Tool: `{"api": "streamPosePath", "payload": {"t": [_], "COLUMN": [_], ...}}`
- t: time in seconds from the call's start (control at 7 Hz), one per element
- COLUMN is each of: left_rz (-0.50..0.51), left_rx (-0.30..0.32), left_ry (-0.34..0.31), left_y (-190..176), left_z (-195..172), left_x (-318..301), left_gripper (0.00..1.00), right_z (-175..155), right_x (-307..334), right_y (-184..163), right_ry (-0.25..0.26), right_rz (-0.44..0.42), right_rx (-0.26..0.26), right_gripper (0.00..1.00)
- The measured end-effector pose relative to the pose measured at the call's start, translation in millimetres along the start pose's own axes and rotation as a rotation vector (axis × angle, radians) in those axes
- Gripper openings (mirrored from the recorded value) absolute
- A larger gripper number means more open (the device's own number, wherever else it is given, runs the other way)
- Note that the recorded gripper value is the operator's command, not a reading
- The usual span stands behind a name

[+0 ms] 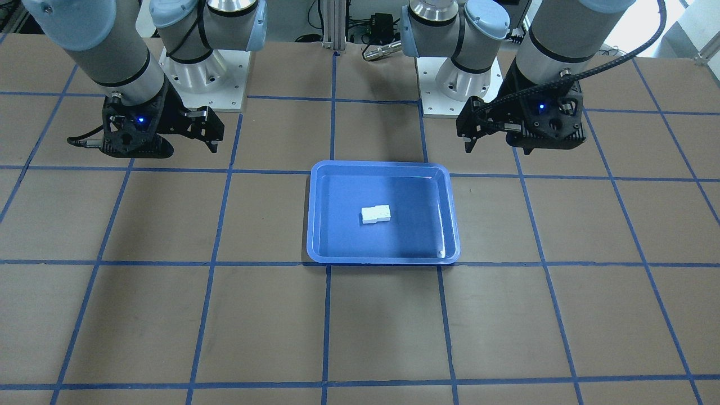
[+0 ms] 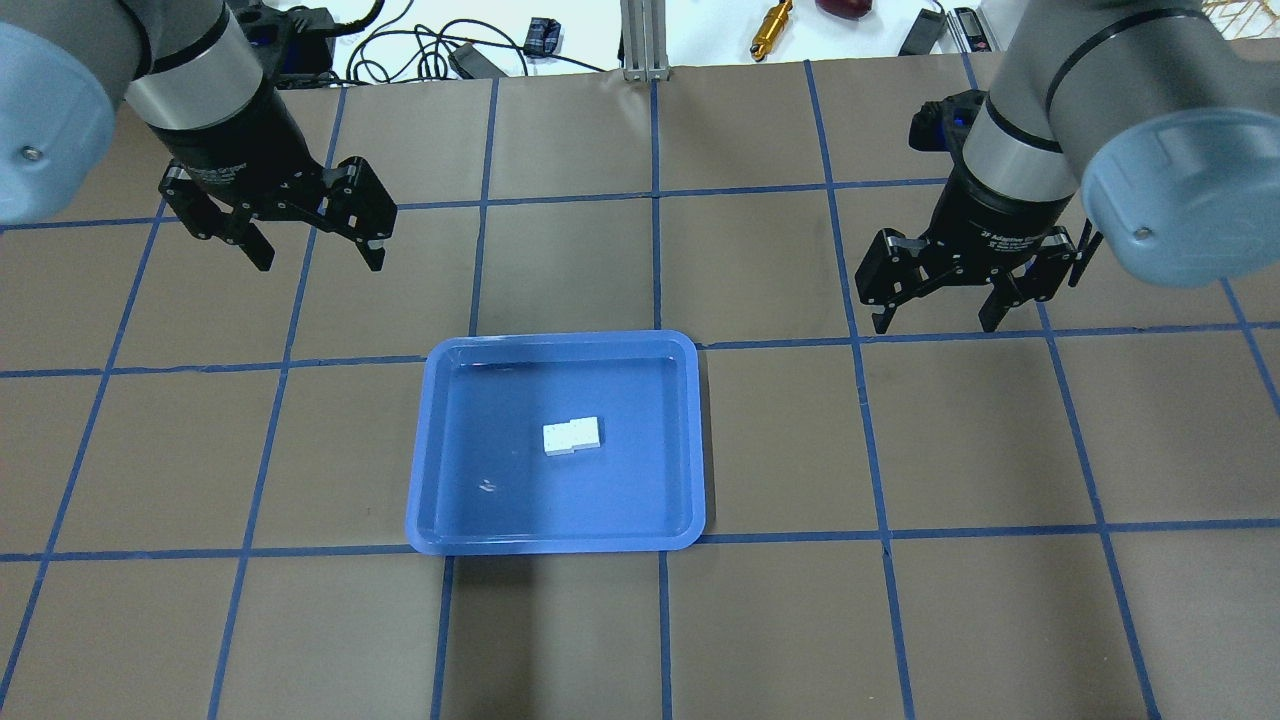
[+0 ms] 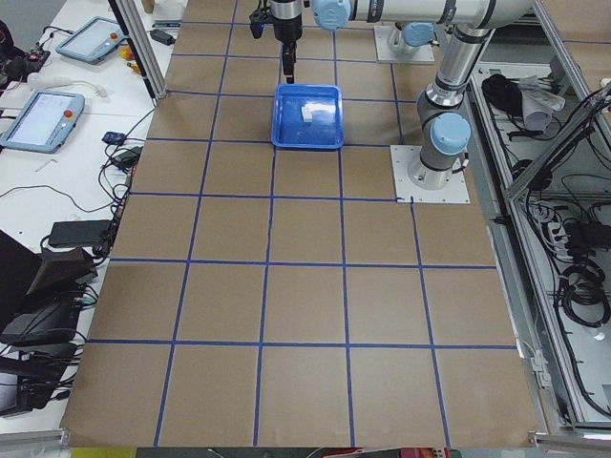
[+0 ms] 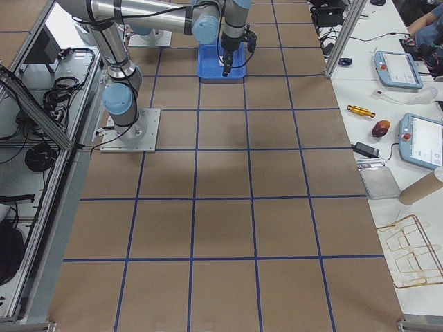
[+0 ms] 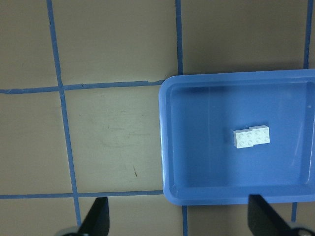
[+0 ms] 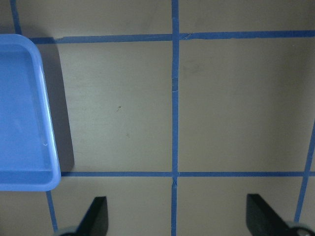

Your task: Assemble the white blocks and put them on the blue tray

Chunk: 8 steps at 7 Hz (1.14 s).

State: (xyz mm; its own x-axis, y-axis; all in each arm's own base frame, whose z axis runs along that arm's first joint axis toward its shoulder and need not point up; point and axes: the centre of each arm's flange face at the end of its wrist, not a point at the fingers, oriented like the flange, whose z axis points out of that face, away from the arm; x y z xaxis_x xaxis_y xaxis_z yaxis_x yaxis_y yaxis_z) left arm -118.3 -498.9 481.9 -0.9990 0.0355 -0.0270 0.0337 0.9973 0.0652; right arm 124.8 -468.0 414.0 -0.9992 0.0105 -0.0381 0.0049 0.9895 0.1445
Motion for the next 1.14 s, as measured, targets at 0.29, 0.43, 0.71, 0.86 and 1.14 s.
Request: {"api": "streamPosePath", "payload": {"t": [0.29, 0.43, 0.71, 0.86, 1.14], "left_rz": [0.001, 0.001, 0.003, 0.003, 0.004], "left_rx": [-0.001, -0.002, -0.002, 0.000, 0.002], "left_ry": [0.000, 0.000, -0.001, -0.002, -0.002], "left_y": [-0.3, -0.7, 0.0, 1.2, 1.9], "left_z": [0.0, 0.3, 0.2, -0.8, -1.5], "left_x": [0.5, 0.5, 0.5, 0.4, 1.0], "left_gripper": [1.00, 1.00, 1.00, 1.00, 1.00], "right_z": [-0.6, -0.6, 0.3, 0.6, 0.5], "right_x": [-0.1, -0.1, -0.1, -0.1, -0.1], "right_y": [-0.2, -0.2, 0.0, 0.0, 0.0], "right_ry": [-0.001, -0.001, -0.001, -0.001, -0.001], "right_rz": [-0.002, -0.003, -0.003, -0.003, -0.003], "right_rx": [0.002, 0.002, 0.000, 0.000, 0.000], "right_gripper": [1.00, 1.00, 1.00, 1.00, 1.00]}}
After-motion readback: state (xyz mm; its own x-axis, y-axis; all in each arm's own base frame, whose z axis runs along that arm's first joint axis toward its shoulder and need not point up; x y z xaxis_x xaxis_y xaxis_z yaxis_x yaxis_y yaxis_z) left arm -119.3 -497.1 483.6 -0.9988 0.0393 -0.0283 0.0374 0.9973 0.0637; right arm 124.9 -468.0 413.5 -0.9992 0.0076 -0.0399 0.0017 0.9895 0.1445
